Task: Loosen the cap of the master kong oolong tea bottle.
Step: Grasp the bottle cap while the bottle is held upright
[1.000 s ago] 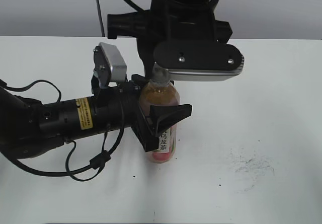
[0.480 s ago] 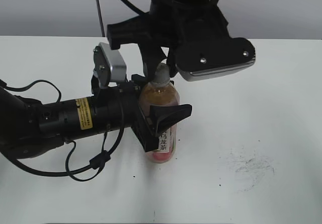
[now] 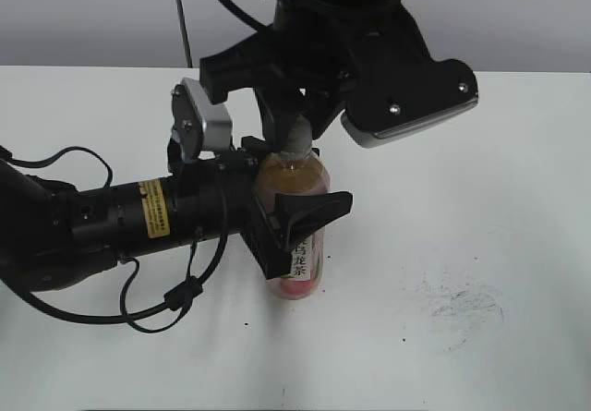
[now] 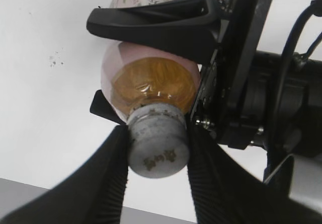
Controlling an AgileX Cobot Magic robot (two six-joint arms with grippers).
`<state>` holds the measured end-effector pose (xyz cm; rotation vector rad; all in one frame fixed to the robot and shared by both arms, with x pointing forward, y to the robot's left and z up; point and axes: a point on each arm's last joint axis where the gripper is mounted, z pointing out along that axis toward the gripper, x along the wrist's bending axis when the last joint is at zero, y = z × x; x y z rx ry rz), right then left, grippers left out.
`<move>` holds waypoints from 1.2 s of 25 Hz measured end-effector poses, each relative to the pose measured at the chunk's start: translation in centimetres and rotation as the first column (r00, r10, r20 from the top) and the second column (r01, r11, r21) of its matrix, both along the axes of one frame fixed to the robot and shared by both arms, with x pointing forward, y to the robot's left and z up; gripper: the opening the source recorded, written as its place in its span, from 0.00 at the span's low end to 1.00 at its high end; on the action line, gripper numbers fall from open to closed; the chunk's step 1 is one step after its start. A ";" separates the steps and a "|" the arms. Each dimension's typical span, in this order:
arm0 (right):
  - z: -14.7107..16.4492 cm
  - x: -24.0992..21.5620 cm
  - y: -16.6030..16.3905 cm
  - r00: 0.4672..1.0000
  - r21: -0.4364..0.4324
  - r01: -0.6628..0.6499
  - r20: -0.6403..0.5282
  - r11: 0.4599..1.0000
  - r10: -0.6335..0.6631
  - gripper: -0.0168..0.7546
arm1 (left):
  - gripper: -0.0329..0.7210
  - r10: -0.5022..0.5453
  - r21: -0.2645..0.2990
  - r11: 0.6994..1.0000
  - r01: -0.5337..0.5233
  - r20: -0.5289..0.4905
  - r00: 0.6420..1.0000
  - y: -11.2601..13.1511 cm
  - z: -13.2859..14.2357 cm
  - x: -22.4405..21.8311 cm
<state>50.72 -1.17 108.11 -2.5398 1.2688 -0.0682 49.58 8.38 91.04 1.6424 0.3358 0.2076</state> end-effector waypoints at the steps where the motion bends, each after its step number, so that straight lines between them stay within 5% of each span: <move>1: 0.0 0.0 0.0 1.000 -0.001 0.000 0.001 1.000 0.000 0.38 | 0.64 0.000 0.000 1.000 0.000 0.000 1.000 0.0 0.0 0.0; 13: 0.4 -0.3 -0.1 1.000 0.009 0.030 -0.007 1.000 -0.030 0.38 | 0.64 -0.012 -0.004 1.000 0.012 0.004 1.000 0.0 0.0 -0.1; 30: 1.5 -0.5 -0.6 0.969 0.052 0.246 -0.023 0.968 -0.245 0.37 | 0.64 -0.006 0.002 1.000 0.006 -0.004 1.000 0.0 0.0 0.0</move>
